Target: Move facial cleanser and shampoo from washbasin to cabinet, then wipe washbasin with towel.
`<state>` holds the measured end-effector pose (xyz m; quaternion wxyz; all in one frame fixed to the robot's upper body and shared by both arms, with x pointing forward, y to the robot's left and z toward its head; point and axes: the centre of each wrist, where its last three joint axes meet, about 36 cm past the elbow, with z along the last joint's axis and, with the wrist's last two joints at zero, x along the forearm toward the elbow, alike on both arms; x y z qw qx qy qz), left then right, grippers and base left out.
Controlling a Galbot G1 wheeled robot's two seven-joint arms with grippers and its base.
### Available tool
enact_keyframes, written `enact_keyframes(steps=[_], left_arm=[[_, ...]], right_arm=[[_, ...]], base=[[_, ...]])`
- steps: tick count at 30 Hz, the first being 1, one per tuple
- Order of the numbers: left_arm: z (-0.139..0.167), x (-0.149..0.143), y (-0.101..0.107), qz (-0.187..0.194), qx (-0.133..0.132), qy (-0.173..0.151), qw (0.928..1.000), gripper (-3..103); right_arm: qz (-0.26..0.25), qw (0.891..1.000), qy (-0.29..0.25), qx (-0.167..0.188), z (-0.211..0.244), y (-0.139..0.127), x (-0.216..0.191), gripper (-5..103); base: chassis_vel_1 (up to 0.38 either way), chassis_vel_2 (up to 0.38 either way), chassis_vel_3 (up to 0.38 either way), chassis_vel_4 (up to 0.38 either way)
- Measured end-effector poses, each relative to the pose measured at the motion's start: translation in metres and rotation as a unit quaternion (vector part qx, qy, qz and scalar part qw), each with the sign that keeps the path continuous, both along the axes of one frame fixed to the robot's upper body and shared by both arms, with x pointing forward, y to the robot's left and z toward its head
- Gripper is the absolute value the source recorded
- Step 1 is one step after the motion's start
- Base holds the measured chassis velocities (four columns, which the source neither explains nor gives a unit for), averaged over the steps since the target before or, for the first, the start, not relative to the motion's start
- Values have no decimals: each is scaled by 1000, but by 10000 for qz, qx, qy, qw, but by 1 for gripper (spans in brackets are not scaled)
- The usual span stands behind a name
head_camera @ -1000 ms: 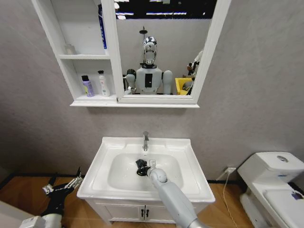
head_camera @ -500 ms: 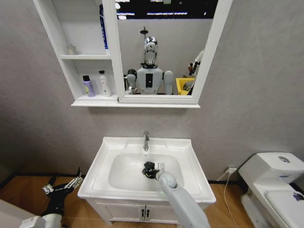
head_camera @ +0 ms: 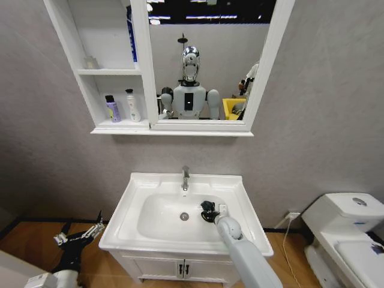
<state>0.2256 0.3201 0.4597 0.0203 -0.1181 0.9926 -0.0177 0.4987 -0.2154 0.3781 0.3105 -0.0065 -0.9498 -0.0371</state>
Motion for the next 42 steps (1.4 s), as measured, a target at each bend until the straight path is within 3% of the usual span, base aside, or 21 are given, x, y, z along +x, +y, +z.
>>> enact_keyframes(steps=[8,10,15,19,21,24,26,27,29,32,35,37,38,42], left_arm=[[0,0,0,0,0,0,10000,100],[0,0,0,0,0,0,10000,100],[0,0,0,0,0,0,10000,100],[0,0,0,0,0,0,10000,100],[0,0,0,0,0,0,10000,100],[0,0,0,0,0,0,10000,100],[0,0,0,0,-1,0,10000,100],[0,0,0,0,0,0,10000,100],[0,0,0,0,0,0,10000,100],[0,0,0,0,0,0,10000,100],[0,0,0,0,0,0,10000,100],[0,0,0,0,0,0,10000,100],[0,0,0,0,0,0,10000,100],[0,0,0,0,0,0,10000,100]], right_arm=[[-119,9977,-540,-397,34,-11,-3,1],[-216,9931,-856,-767,44,-17,-7,1],[-179,9841,-1308,-1184,44,-32,-9,1],[-54,9833,-1444,-1108,36,-45,-3,1],[113,9865,-1452,-747,29,-63,9,1],[110,9874,-1437,-658,27,-72,14,1],[66,9866,-1435,-777,27,-80,18,0],[36,9852,-1452,-905,28,-84,19,5],[19,9840,-1463,-1021,29,-88,19,5],[-63,9830,-1403,-1184,25,-96,20,21],[-76,9841,-1379,-1119,25,-99,20,27],[-2,9863,-1352,-944,25,-105,19,42],[-2,9863,-1352,-944,25,-105,19,42],[92,9853,-1414,-949,22,-109,16,59]], base=[[0,0,0,0],[0,0,0,0],[0,0,0,0],[0,0,0,0],[0,0,0,0],[0,0,0,0],[0,0,0,0],[0,0,0,0],[0,0,0,0],[0,0,0,0],[0,0,0,0],[0,0,0,0],[0,0,0,0],[0,0,0,0]])
